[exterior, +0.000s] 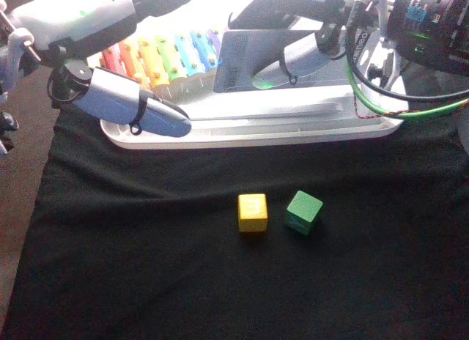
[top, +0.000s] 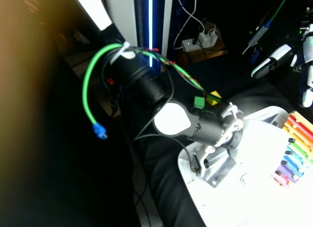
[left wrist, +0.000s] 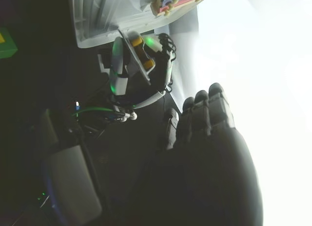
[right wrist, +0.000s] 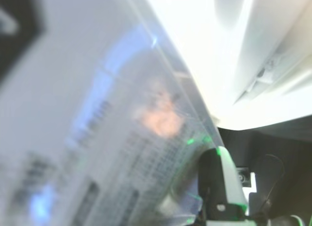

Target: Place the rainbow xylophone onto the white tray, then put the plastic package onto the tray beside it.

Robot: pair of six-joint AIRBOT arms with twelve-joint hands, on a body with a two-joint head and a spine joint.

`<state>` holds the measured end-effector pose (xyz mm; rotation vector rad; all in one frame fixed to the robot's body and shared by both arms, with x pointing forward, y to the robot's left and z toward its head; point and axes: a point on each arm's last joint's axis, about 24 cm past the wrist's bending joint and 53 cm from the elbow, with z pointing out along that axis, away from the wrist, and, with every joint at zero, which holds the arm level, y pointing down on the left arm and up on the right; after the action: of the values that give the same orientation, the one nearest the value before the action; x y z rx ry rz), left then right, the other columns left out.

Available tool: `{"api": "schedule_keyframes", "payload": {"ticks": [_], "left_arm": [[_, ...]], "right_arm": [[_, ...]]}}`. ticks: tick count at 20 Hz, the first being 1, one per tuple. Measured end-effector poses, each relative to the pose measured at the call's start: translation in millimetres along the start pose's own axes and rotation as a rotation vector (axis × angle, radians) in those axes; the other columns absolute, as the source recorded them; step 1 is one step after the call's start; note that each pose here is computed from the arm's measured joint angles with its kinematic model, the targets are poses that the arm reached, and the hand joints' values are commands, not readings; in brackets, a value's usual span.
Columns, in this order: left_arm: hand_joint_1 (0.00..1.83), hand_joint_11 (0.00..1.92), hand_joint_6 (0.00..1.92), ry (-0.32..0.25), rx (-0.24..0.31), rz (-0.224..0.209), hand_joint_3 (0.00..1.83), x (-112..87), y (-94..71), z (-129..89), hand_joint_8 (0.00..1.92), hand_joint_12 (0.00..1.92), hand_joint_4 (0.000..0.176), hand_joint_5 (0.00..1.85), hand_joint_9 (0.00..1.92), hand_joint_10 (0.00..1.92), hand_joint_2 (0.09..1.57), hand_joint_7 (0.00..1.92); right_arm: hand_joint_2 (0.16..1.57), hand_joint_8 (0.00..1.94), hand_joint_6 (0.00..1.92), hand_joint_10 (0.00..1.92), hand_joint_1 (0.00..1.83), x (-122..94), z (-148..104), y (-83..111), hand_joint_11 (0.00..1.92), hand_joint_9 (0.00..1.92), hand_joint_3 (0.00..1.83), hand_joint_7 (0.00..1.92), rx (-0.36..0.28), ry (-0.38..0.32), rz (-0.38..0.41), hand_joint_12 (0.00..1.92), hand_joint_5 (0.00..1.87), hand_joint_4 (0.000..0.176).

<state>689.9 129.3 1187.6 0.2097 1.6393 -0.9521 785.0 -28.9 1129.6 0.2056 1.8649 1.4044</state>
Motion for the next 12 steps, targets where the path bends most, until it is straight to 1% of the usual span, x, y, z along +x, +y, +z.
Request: {"api": "schedule_keyframes", "payload": {"ticks": [1,2,3,4,5,6,7,8,9,10,11,12], "left_arm": [[0.7,0.0,0.0,0.0,0.0,0.0,0.01,0.0,-0.1,0.0,0.0,0.0,0.124,0.0,0.0,0.0,0.8,0.0],[0.74,0.0,0.0,0.0,0.0,0.0,0.0,-0.1,-0.1,0.0,0.0,0.0,0.11,0.0,0.0,0.0,0.79,0.0],[0.74,0.0,0.0,0.0,0.0,0.0,0.0,0.0,0.0,0.0,0.0,0.0,0.11,0.0,0.0,0.0,0.79,0.0],[0.71,0.0,0.0,0.0,0.0,0.0,0.0,0.0,0.0,0.0,0.0,0.0,0.116,0.0,0.0,0.0,0.8,0.0],[0.71,0.0,0.0,0.0,0.0,0.0,0.0,0.0,0.0,0.0,0.0,0.0,0.097,0.0,0.0,0.0,0.8,0.0],[0.71,0.0,0.0,0.0,0.0,0.0,0.0,0.0,0.0,0.0,0.0,0.0,0.076,0.0,0.0,0.0,0.79,0.0],[0.7,0.0,0.0,0.0,0.0,0.0,0.0,0.0,0.0,0.0,0.0,0.0,0.056,0.0,0.0,0.0,0.8,0.0],[0.69,0.0,0.0,0.001,0.0,0.0,0.0,0.2,-0.1,0.1,0.0,0.0,0.056,0.0,0.0,0.0,0.8,0.0],[0.69,0.0,0.0,0.0,0.0,0.0,0.0,0.1,0.0,0.0,0.0,0.0,0.056,0.0,0.0,0.0,0.8,0.0],[0.68,0.0,0.0,0.0,0.0,0.0,0.01,0.1,0.1,0.0,0.0,0.0,0.095,0.0,0.0,0.0,0.81,0.0],[0.71,0.0,0.0,0.001,-0.001,0.0,0.0,0.2,0.3,0.0,0.0,0.0,0.095,0.0,0.0,0.0,0.81,0.0],[0.7,0.0,0.0,0.001,-0.001,0.0,0.0,0.4,0.1,0.1,0.0,0.0,0.107,0.0,0.0,0.0,0.8,0.0]], "right_arm": [[1.02,1.36,0.61,1.57,1.31,0.0,0.0,0.0,0.76,0.78,0.0,0.74,0.0,0.0,0.0,1.78,0.76,0.0],[0.96,1.22,0.19,1.4,1.3,0.0,0.0,0.0,0.6,0.7,0.0,0.69,0.0,0.0,0.001,1.69,0.76,0.0],[0.96,1.22,0.19,1.4,1.3,0.1,0.0,0.2,0.6,0.7,0.0,0.69,-0.001,0.0,0.003,1.69,0.76,0.0],[0.93,1.07,0.11,1.26,1.27,0.0,0.0,0.1,0.61,0.7,0.0,0.68,0.0,0.0,0.004,1.63,0.73,0.0],[0.92,0.98,0.05,1.22,1.26,0.1,0.0,0.4,0.58,0.65,0.0,0.63,-0.002,0.001,0.005,1.61,0.7,0.0],[0.91,0.83,0.01,1.12,1.21,0.4,0.0,0.9,0.53,0.58,0.0,0.56,-0.004,0.001,0.005,1.54,0.63,0.0],[0.89,0.35,0.0,0.74,1.14,0.5,0.0,1.2,0.44,0.52,0.0,0.56,-0.005,0.002,0.004,1.35,0.48,0.06],[0.88,0.17,0.0,0.59,1.11,0.7,0.0,1.1,0.39,0.48,0.0,0.56,-0.004,0.003,0.003,1.31,0.42,0.102],[0.88,0.17,0.0,0.59,1.11,0.9,0.0,0.6,0.39,0.48,0.0,0.56,-0.002,0.004,0.0,1.31,0.42,0.102],[0.88,0.02,0.0,0.31,1.05,1.0,0.0,0.8,0.3,0.47,0.0,0.52,-0.003,0.004,0.0,1.21,0.33,0.146],[0.88,0.01,0.0,0.24,1.05,1.3,0.0,0.8,0.3,0.47,0.0,0.51,-0.003,0.005,-0.001,1.16,0.29,0.16],[0.87,0.0,0.0,0.17,1.04,1.2,0.0,0.6,0.27,0.45,0.0,0.48,-0.003,0.005,-0.002,1.11,0.24,0.173]]}}
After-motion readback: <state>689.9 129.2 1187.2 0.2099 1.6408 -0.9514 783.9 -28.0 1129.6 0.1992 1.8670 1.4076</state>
